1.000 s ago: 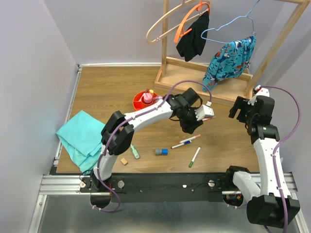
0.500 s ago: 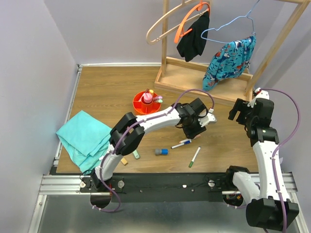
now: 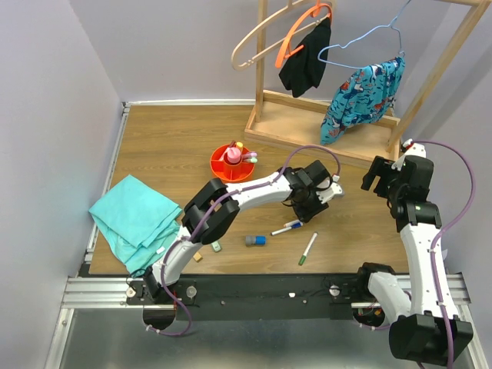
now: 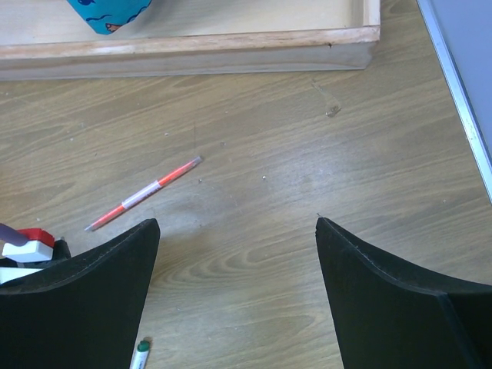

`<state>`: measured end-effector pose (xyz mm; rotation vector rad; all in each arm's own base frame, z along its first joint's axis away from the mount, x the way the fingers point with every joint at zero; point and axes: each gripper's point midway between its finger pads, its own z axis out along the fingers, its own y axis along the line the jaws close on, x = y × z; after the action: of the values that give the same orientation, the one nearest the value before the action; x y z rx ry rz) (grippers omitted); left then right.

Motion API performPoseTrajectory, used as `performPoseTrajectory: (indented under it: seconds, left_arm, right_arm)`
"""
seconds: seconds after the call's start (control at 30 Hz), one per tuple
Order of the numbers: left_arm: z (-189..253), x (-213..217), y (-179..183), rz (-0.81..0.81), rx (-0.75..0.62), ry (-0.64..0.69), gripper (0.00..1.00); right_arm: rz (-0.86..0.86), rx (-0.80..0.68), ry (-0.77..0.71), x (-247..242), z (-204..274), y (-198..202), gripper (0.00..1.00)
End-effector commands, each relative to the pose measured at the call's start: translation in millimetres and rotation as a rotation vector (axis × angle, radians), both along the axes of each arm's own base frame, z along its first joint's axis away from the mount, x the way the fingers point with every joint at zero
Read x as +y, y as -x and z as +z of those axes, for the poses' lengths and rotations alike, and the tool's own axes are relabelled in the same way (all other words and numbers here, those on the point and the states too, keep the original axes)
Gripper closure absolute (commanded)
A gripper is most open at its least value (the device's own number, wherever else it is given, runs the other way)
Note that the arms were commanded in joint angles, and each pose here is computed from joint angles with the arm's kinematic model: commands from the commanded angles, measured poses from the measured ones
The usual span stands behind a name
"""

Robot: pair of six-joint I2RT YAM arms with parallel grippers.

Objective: Sort the stationery into containers
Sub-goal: Pick up the pen from the center of the board.

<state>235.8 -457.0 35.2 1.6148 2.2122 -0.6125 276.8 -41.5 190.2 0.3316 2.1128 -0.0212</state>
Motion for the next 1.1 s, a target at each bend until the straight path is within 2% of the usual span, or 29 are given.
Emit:
performPoseTrajectory:
  seconds: [0.0, 0.17, 0.27, 0.5, 0.6, 0.7, 0.73, 0.77, 0.8, 0.97, 1.03, 1.07]
  left_arm:
    - [-11.0, -13.0, -1.4, 0.020, 0.011, 0.016, 0.55]
    - [-25.6, -12.1, -0.2, 0.045, 0.021, 0.000, 0.67]
    - [-34.4, -4.2, 0.8, 0.066, 0.022, -0.027, 0.78]
    - [-34.3, 7.2, 2.8, 0.065, 0.042, -0.056, 0.89]
    - [8.0, -0.4, -12.7, 0.061, 0.036, 0.034, 0.92]
    - [76.8, -3.1, -34.1, 0.039, 0.034, 0.192, 0.92]
    - [113.6, -1.2, -52.2, 0.054, 0.002, 0.264, 0.92]
    - [131.5, 1.7, -49.6, 0.028, 0.042, 0.311, 0.92]
    - [147.5, 5.6, -56.1, 0.014, 0.028, 0.347, 0.92]
    - [231.7, 51.5, -98.5, 0.013, -0.093, 0.560, 0.93]
    - [253.0, 70.9, -98.5, 0.014, -0.106, 0.638, 0.93]
    - [270.2, 75.5, -106.0, -0.001, -0.157, 0.705, 0.96]
  right_arm:
    - [-0.021, 0.009, 0.002, -3.9, 2.7, 1.5, 0.10]
    - [-0.019, 0.024, 0.006, -4.6, -1.1, 0.8, 0.10]
    - [-0.014, 0.023, 0.002, -3.7, -1.1, -0.4, 0.10]
    - [-0.010, 0.025, -0.006, -3.1, -1.0, -6.0, 0.10]
    - [-0.013, 0.026, -0.002, -4.4, 0.9, -8.4, 0.10]
    - [-0.006, 0.026, -0.003, -4.1, 3.2, -12.4, 0.10]
    - [-0.004, 0.026, -0.003, -4.0, 3.6, -13.1, 0.10]
    - [-0.003, 0.022, 0.001, -4.6, 6.1, -15.4, 0.10]
    - [0.023, 0.020, -0.010, -0.4, 5.7, -18.2, 0.10]
    - [0.042, 0.004, -0.001, 0.0, 7.4, -25.1, 0.11]
    - [0.042, 0.003, -0.003, 0.0, 6.3, -27.1, 0.11]
    - [0.043, 0.003, -0.004, 0.2, 6.7, -27.8, 0.11]
